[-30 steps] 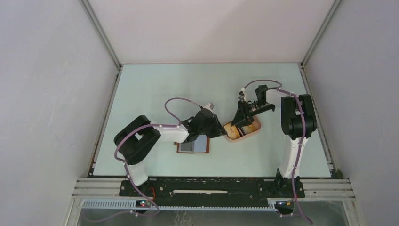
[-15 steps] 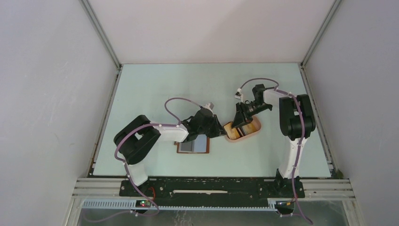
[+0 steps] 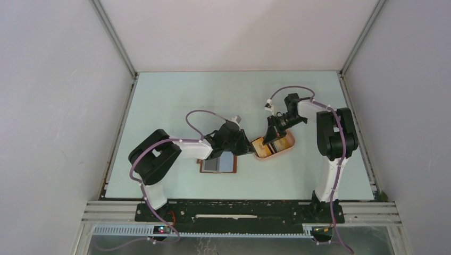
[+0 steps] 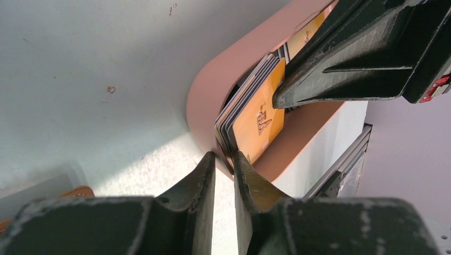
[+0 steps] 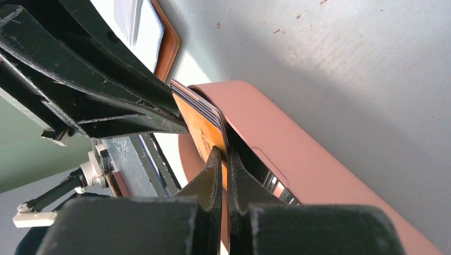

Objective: Put the credit cards into the card holder
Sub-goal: Pick up the credit card from the storage box.

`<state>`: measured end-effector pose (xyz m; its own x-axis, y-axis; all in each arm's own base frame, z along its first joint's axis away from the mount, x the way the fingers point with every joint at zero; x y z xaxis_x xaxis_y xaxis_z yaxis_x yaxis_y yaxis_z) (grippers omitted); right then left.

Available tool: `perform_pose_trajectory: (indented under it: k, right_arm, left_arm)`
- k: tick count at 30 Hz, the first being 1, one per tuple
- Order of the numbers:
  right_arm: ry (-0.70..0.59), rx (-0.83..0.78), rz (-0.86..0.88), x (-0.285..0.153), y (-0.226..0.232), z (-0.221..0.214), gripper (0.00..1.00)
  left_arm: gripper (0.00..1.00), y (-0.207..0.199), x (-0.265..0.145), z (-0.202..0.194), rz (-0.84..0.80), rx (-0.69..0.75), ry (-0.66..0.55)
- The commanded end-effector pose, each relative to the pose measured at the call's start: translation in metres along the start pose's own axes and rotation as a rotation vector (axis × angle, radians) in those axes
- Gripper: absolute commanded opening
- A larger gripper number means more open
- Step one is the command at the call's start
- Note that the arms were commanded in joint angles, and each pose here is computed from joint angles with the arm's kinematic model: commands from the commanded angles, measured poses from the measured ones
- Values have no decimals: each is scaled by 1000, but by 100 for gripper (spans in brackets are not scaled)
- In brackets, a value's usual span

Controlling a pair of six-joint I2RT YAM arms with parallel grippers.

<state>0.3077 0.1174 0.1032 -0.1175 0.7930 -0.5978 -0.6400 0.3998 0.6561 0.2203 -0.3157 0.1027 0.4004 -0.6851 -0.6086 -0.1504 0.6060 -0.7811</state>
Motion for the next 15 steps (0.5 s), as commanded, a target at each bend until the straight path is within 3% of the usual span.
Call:
perform_pose_trajectory:
  k: [1, 15]
  right_arm:
    - [-43, -49, 58, -5, 20, 11, 0]
    - [-92, -73, 57, -24, 14, 7, 0]
  left_arm:
    - [22, -26, 4, 10, -87, 39, -27]
    - [34, -34, -7, 16, -157, 63, -17]
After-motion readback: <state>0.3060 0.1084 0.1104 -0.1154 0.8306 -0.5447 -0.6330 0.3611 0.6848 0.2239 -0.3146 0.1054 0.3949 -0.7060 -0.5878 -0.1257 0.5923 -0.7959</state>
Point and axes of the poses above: each gripper's point midway between its finger pads, its own x axis out along the fingers, its own y axis along the line the jaws close on, z = x × y, the point moved 9 cm from there along -x, back along the fingers, and after that the axes turned 15 degrees about -x, right-handed, at the moved point
